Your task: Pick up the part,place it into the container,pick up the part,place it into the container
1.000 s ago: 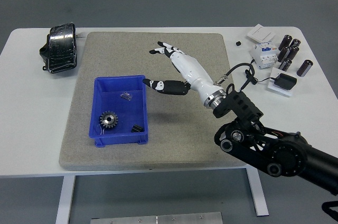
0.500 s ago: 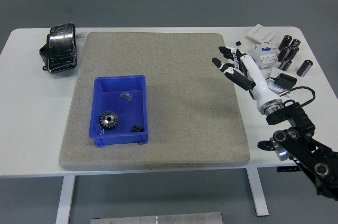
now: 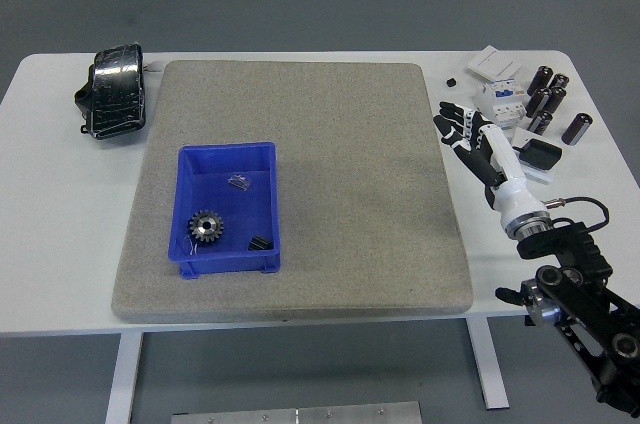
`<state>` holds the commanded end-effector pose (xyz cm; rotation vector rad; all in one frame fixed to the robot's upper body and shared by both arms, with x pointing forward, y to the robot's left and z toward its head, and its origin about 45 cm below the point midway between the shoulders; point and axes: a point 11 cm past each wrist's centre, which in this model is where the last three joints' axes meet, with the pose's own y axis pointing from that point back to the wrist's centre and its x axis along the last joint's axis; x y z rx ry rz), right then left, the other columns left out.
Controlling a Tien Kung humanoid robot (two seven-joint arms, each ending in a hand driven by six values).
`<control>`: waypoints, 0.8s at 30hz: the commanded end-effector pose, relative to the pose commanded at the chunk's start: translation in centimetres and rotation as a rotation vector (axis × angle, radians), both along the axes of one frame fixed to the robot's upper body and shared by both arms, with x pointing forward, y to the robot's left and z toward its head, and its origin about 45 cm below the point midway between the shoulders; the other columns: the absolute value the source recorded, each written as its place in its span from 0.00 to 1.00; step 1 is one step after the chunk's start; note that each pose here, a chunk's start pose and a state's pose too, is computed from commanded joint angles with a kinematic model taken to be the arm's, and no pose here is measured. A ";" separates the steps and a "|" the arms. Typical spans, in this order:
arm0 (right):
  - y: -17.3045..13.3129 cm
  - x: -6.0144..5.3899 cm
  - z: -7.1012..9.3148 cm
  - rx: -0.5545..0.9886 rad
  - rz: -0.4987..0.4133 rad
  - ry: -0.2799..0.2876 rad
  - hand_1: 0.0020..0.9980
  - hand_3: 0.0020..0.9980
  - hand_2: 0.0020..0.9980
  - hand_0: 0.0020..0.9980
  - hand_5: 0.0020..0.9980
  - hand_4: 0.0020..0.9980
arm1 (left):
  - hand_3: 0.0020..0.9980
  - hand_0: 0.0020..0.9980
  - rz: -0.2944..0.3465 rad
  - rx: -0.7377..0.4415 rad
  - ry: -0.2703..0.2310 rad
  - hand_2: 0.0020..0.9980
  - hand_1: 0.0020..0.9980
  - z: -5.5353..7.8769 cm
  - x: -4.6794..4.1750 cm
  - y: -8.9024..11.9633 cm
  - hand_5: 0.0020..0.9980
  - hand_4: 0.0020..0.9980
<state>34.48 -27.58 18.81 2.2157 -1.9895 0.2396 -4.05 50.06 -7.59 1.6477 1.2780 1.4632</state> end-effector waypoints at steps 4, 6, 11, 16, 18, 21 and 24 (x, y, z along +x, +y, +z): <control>-0.2 0.1 0.3 0.081 -0.005 0.008 0.83 0.82 0.84 0.78 0.77 1.00 | 0.64 0.69 0.005 -0.003 -0.005 0.67 0.68 -0.1 -0.11 -0.2 0.26 0.74; -0.3 0.1 0.3 0.119 -0.002 0.017 0.83 0.82 0.84 0.78 0.77 1.00 | 0.64 0.69 0.007 -0.004 -0.010 0.67 0.68 -0.2 -0.07 -0.3 0.26 0.74; -0.3 0.2 0.3 0.226 0.012 0.043 0.80 0.82 0.80 0.78 0.78 1.00 | 0.64 0.69 0.009 0.002 -0.023 0.67 0.68 -0.3 0.06 -0.4 0.26 0.74; -0.2 0.3 0.7 0.285 0.019 0.048 0.78 0.81 0.77 0.77 0.78 1.00 | 0.64 0.69 -0.018 -0.002 -0.007 0.67 0.68 -0.2 0.39 -0.4 0.26 0.74; -0.1 0.4 0.7 0.292 0.020 0.050 0.78 0.81 0.77 0.77 0.78 1.00 | 0.64 0.69 -0.025 -0.004 -0.002 0.67 0.68 -0.2 0.54 -0.4 0.26 0.74; 0.1 0.5 0.8 0.299 0.020 0.047 0.76 0.78 0.74 0.75 0.76 0.98 | 0.64 0.69 -0.027 -0.003 -0.005 0.67 0.68 -0.1 0.61 -0.2 0.25 0.74; 0.3 0.6 1.1 0.302 0.022 0.041 0.76 0.78 0.74 0.75 0.76 0.98 | 0.64 0.69 -0.023 0.007 -0.008 0.67 0.68 0.0 0.59 0.1 0.25 0.74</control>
